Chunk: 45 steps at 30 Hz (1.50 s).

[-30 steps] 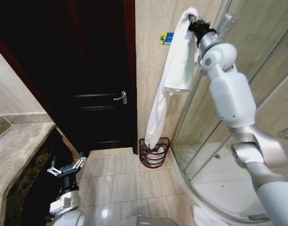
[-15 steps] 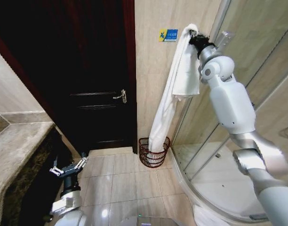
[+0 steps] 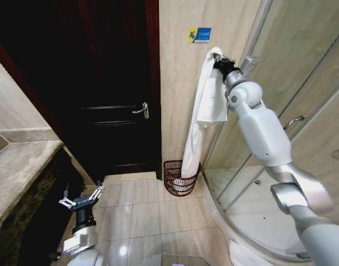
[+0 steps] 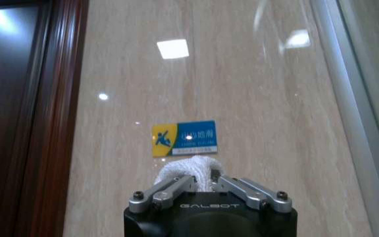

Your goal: Discard the used towel into the hamper.

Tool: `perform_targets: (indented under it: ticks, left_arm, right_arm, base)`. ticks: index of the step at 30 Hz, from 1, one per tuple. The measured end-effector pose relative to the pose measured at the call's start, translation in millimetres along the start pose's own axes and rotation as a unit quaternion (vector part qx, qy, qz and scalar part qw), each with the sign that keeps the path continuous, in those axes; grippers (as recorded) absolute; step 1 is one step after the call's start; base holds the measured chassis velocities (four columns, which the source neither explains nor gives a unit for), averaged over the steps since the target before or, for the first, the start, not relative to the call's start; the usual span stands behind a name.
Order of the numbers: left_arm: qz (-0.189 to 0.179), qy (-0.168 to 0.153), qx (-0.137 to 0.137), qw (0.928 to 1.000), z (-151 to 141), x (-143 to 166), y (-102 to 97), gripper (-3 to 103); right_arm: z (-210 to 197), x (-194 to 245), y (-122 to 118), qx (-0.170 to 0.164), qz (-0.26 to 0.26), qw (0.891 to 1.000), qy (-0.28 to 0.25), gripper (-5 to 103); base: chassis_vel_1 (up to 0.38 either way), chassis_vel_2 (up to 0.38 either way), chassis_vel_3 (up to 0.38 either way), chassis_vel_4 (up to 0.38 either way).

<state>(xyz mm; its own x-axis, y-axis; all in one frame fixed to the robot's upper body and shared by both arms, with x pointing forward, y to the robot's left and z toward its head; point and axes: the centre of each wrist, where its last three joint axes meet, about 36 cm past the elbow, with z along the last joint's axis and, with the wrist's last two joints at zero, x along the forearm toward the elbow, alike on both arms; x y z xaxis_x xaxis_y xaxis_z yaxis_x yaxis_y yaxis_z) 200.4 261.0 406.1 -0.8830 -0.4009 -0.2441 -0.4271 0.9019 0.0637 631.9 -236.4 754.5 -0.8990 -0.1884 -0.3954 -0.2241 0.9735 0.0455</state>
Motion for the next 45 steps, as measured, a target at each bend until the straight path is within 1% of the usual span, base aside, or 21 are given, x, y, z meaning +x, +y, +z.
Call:
perform_targets:
  ticks: [5,8,13,17,19,22,27,31,33,36,45]
  left_arm:
    - [0.000,-0.002,-0.001,1.0000,-1,0,0.7,100]
    - [0.001,-0.003,-0.002,1.0000,-2,-1,1.6,100]
    - [0.004,-0.001,-0.004,1.0000,0,-1,1.4,100]
    - [0.012,-0.001,-0.004,0.9999,0,-2,0.1,100]
    - [0.013,-0.002,-0.005,0.9999,0,-2,0.3,100]
    - [0.014,-0.003,-0.007,0.9999,0,-3,1.8,100]
    - [0.018,-0.002,-0.009,0.9998,1,-2,2.4,100]
    - [0.023,-0.002,-0.011,0.9997,1,-2,2.2,100]
    - [0.024,-0.002,-0.011,0.9996,1,-2,2.5,100]
    - [0.025,-0.003,-0.017,0.9996,0,-2,6.7,100]
    - [0.027,-0.004,-0.021,0.9994,-1,-3,10.9,100]
  right_arm:
    - [3,0,-4,0.001,0.006,1.000,0.000,2]
    - [21,7,-12,0.007,0.012,1.000,0.012,2]
    - [36,18,-12,0.007,0.012,1.000,0.022,2]
    - [59,22,-17,0.019,0.023,0.999,0.031,2]
    - [63,22,-20,0.022,0.026,0.999,0.033,2]
    - [73,23,-28,0.039,0.034,0.998,0.033,2]
    - [85,29,-25,0.042,0.031,0.998,0.039,2]
    - [113,35,-15,0.039,0.031,0.998,0.050,2]
    - [118,35,-14,0.040,0.032,0.997,0.052,2]
    - [137,39,-15,0.042,0.039,0.996,0.062,2]
    - [163,52,-16,0.042,0.050,0.995,0.079,2]
  base:
    - [0.000,0.000,0.000,0.000]
    - [0.000,0.000,0.000,0.000]
    - [0.000,0.000,0.000,0.000]
    - [0.000,0.000,0.000,0.000]
    - [0.000,0.000,0.000,0.000]
    - [0.000,0.000,0.000,0.000]
    - [0.000,0.000,0.000,0.000]
    - [0.000,0.000,0.000,0.000]
    - [0.000,0.000,0.000,0.000]
    - [0.000,0.000,0.000,0.000]
    - [0.000,0.000,0.000,0.000]
